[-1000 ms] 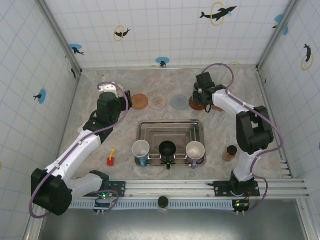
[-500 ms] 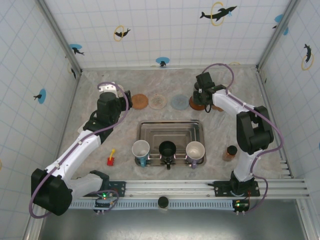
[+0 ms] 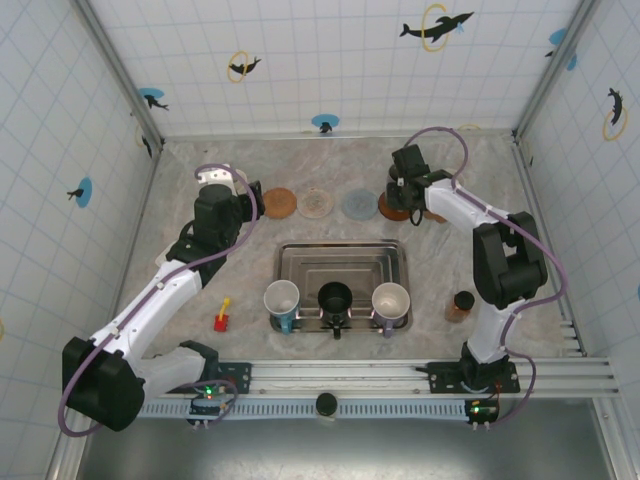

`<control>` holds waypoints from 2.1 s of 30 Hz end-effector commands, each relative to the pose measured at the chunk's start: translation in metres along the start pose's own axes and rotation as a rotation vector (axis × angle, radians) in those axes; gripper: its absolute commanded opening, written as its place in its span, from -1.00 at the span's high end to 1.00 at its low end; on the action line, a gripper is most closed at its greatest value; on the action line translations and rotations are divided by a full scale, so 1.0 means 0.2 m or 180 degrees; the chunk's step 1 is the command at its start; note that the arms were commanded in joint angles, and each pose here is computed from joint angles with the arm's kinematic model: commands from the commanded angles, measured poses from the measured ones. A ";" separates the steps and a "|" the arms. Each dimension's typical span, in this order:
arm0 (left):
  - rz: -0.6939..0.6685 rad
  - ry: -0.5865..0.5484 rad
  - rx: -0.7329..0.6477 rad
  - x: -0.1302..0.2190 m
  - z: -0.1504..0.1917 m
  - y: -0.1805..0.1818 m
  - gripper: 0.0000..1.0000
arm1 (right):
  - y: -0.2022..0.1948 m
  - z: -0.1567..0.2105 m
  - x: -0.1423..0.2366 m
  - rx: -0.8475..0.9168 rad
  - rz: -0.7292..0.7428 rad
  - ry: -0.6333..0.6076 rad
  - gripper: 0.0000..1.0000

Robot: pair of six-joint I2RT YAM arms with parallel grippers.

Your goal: Place the cup by the coaster

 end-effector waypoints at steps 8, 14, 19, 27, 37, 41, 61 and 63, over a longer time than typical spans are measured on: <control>0.0070 -0.0132 -0.0027 0.02 -0.07 -0.03 -0.40 | 0.03 -0.08 0.06 -0.0018 -0.0032 -0.0299 1.00; 0.0072 -0.0130 -0.0029 0.02 -0.07 -0.03 -0.39 | 0.04 -0.06 0.05 -0.0001 -0.0050 -0.0272 1.00; 0.0065 -0.0129 -0.0030 0.03 -0.07 -0.03 -0.40 | 0.04 -0.05 0.05 -0.0013 -0.0048 -0.0251 1.00; 0.0067 -0.0133 -0.0034 0.03 -0.07 -0.03 -0.39 | 0.03 -0.03 0.05 0.0006 -0.0002 -0.0209 1.00; 0.0065 -0.0136 -0.0028 0.04 -0.07 -0.03 -0.39 | 0.03 0.00 0.06 0.0000 0.0010 -0.0179 1.00; 0.0060 -0.0137 -0.0026 0.04 -0.07 -0.02 -0.40 | 0.03 0.00 0.06 0.0005 0.0016 -0.0170 1.00; 0.0071 -0.0139 -0.0031 0.04 -0.07 -0.03 -0.40 | 0.02 0.04 0.07 -0.0034 0.0016 -0.0132 0.44; 0.0072 -0.0142 -0.0030 0.04 -0.07 -0.03 -0.40 | 0.02 0.04 0.07 -0.0037 0.0015 -0.0135 0.36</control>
Point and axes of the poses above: each hand's point on the last joint's axis, 136 mm out from that joint toward the fingers, its own x axis back along the fingers, its own y axis along the line the jaws close on, z = x × y, the point moved 2 cm from there along x, back along the fingers, and after that the axes turned 3 degrees about -x, right-handed, at the moved point
